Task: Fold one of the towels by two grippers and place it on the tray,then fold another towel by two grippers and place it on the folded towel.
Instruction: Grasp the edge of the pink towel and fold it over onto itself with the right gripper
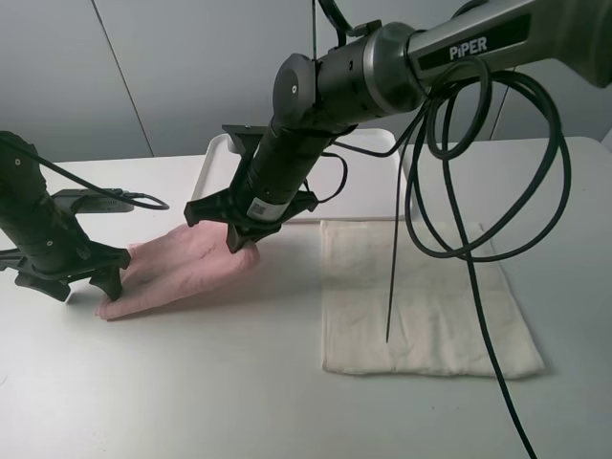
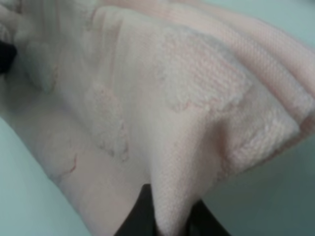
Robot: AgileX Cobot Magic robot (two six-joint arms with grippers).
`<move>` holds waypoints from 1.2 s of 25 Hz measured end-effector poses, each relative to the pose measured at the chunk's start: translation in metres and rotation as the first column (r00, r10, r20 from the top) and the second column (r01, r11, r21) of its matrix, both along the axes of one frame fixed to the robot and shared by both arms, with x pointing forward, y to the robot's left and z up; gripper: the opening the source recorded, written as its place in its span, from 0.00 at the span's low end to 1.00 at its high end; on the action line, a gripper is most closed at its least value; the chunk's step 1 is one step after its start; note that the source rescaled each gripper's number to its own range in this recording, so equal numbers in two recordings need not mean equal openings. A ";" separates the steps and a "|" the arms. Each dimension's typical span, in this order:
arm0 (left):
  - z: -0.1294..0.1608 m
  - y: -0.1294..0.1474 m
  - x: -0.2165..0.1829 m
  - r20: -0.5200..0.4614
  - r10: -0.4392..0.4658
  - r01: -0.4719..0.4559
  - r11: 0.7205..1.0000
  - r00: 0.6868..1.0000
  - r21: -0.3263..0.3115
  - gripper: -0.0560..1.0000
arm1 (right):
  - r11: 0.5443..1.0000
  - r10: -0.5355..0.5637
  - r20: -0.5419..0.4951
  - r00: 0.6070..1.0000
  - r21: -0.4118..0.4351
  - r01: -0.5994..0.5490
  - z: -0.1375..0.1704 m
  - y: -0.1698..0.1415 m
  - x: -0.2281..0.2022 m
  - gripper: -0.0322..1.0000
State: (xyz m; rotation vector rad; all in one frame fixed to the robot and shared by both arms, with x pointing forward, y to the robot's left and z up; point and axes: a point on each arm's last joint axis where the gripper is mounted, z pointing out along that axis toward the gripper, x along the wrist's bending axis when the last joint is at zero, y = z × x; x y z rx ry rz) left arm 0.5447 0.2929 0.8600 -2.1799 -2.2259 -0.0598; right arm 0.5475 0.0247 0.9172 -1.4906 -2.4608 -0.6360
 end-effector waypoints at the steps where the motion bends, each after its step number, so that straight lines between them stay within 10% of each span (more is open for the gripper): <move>1: 0.000 0.000 0.000 0.000 0.002 -0.002 1.000 1.000 0.000 0.91 | 1.000 -0.003 -0.013 1.000 0.022 0.003 0.001 0.002 -0.001 0.07; 11: 0.000 0.000 0.000 0.001 -0.012 0.012 1.000 1.000 -0.005 0.91 | 0.951 -0.007 -0.174 0.985 0.304 0.061 -0.010 0.030 -0.009 0.07; 30: 0.000 -0.001 0.000 0.002 -0.057 0.057 0.997 0.998 -0.049 0.90 | 0.886 -0.154 -0.171 0.973 0.411 0.213 -0.041 0.068 -0.023 0.07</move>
